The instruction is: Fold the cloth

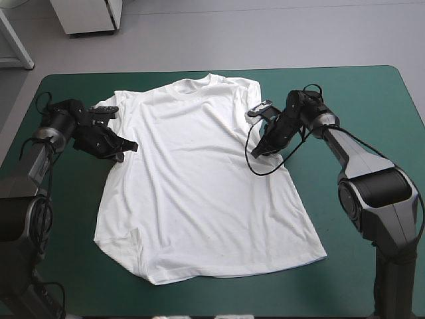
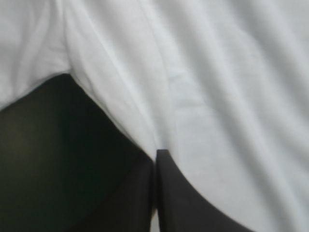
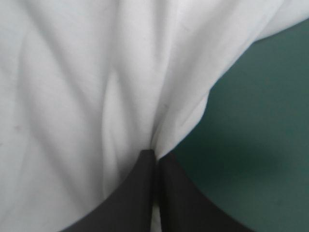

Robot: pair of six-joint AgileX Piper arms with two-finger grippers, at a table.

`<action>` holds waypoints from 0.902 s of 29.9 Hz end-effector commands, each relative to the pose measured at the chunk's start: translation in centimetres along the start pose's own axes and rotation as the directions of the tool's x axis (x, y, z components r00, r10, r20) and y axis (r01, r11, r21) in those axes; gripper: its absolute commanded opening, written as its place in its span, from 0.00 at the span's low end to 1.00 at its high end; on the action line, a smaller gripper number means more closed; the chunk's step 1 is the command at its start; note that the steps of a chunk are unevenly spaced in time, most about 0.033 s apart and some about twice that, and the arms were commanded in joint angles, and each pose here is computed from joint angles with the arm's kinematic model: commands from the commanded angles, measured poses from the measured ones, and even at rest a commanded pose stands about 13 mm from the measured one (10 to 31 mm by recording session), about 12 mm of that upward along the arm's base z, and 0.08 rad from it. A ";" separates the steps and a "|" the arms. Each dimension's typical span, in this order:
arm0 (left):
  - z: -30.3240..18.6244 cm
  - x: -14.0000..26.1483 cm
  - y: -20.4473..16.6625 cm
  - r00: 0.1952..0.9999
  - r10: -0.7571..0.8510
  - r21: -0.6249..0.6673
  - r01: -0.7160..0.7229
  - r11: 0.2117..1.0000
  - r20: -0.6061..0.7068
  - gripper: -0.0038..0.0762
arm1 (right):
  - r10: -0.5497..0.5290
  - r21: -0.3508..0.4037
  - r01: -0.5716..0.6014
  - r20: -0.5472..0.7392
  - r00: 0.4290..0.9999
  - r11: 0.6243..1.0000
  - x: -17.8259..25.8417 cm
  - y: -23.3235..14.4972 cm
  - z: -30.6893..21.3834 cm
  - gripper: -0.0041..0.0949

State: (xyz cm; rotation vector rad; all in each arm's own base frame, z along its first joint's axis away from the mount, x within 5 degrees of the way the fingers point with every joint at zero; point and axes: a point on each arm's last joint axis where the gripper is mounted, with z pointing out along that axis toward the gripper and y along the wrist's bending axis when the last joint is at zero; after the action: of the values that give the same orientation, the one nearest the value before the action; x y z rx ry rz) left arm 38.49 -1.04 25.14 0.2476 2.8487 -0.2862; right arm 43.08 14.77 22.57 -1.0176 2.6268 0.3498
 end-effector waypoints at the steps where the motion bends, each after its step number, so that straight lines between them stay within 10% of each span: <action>1: -6.0 0.4 -1.9 0.991 0.030 -0.002 -0.030 1.000 0.131 0.04 | -0.004 0.066 -0.004 0.124 0.992 0.998 -0.4 0.9 -7.6 0.03; 27: -29.4 12.1 -10.8 0.666 0.150 -0.005 -0.214 0.977 0.731 0.04 | -0.100 0.369 -0.179 0.624 0.775 0.912 9.4 11.1 -35.1 0.03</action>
State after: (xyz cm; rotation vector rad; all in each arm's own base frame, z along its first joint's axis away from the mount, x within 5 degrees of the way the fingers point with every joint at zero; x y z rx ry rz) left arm 19.90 -2.66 48.12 0.3213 2.1730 -0.2999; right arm 25.24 6.40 49.75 -0.6241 2.1238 0.1419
